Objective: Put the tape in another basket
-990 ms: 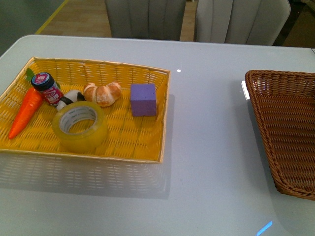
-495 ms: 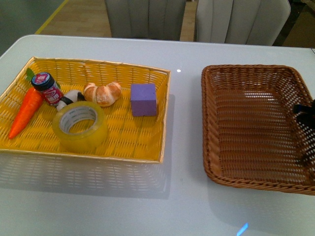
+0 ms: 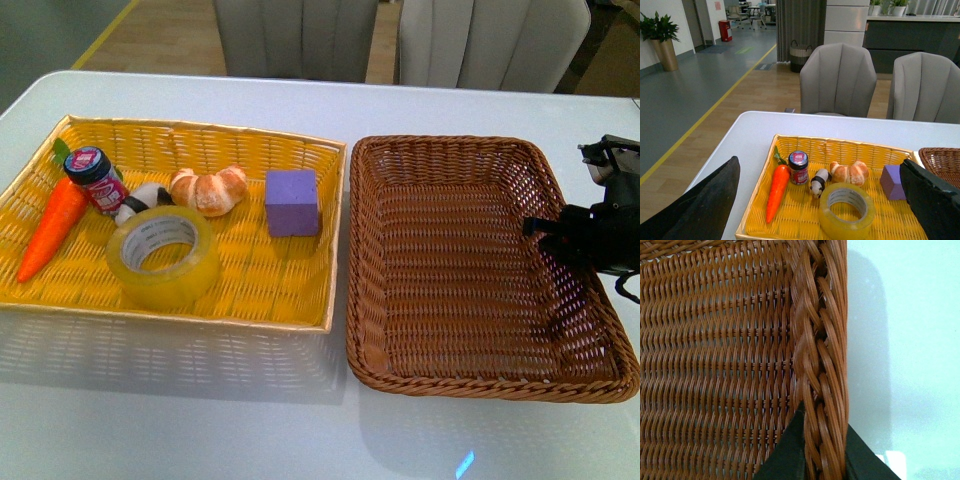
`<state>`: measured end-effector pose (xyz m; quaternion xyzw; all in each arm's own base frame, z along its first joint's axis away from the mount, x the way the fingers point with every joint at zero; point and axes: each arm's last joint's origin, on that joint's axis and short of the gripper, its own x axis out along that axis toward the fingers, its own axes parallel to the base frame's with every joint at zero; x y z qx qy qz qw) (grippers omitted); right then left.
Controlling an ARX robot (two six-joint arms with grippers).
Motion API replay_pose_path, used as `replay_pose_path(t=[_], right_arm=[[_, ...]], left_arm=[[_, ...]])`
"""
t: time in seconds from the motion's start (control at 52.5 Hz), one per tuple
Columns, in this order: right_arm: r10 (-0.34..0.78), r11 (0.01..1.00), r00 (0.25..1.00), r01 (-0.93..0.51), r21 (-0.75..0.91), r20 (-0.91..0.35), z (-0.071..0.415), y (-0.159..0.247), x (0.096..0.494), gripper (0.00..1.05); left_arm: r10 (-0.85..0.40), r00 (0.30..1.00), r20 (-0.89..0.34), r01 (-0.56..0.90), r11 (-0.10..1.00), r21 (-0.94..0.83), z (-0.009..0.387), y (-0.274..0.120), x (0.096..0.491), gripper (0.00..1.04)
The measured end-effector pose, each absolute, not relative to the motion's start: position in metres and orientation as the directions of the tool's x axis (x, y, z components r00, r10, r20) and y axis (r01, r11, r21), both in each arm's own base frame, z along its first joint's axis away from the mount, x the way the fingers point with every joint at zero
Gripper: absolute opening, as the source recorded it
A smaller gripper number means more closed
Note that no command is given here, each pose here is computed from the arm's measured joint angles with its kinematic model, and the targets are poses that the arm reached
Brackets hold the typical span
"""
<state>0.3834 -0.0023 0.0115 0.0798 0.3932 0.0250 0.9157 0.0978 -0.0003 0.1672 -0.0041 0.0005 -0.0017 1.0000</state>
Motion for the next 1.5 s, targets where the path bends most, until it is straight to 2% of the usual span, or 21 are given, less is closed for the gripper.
replay_pose_path(t=[0.362, 0.571, 0.61, 0.8, 0.876, 0.971, 1.276, 1.371, 1.505], right_arm=[[0.080, 0.986, 0.735, 0.043, 0.164, -0.673, 0.025, -0.015, 0.377, 0.65], [0.018, 0.988, 0.846, 0.066, 0.138, -0.532, 0.080, -0.032, 0.356, 0.96], [0.009, 0.989, 0.865, 0.066, 0.132, -0.502, 0.091, -0.033, 0.350, 0.97], [-0.017, 0.992, 0.931, 0.060, 0.107, -0.366, 0.137, -0.031, 0.305, 0.95], [-0.009, 0.999, 0.991, 0.016, 0.052, -0.131, 0.155, -0.026, 0.275, 0.81], [-0.002, 1.000, 1.000, 0.002, 0.026, -0.008, 0.164, -0.021, 0.254, 0.67], [-0.023, 1.000, 1.000, 0.023, 0.008, -0.015, 0.161, -0.006, 0.208, 0.18], [0.001, 1.000, 1.000, -0.001, 0.006, -0.015, 0.161, -0.001, 0.197, 0.02], [-0.002, 1.000, 1.000, 0.002, 0.003, -0.017, 0.161, -0.001, 0.183, 0.02]], left_arm=[[-0.003, 1.000, -0.001, 0.003, 1.000, -0.008, 0.167, 0.000, 0.098, 0.96], [-0.003, 1.000, -0.001, 0.003, 1.000, -0.008, 0.167, 0.000, 0.098, 0.96], [-0.003, 1.000, -0.001, 0.003, 1.000, -0.008, 0.167, 0.000, 0.098, 0.96], [-0.003, 1.000, -0.001, 0.003, 1.000, -0.008, 0.167, 0.000, 0.098, 0.96], [-0.003, 1.000, -0.001, 0.003, 1.000, -0.008, 0.167, 0.000, 0.098, 0.96], [-0.003, 1.000, -0.001, 0.003, 1.000, -0.008, 0.167, 0.000, 0.098, 0.96], [-0.003, 1.000, -0.001, 0.003, 1.000, -0.008, 0.167, 0.000, 0.098, 0.96], [-0.003, 1.000, -0.001, 0.003, 1.000, -0.008, 0.167, 0.000, 0.098, 0.96], [-0.003, 1.000, -0.001, 0.003, 1.000, -0.008, 0.167, 0.000, 0.098, 0.96]])
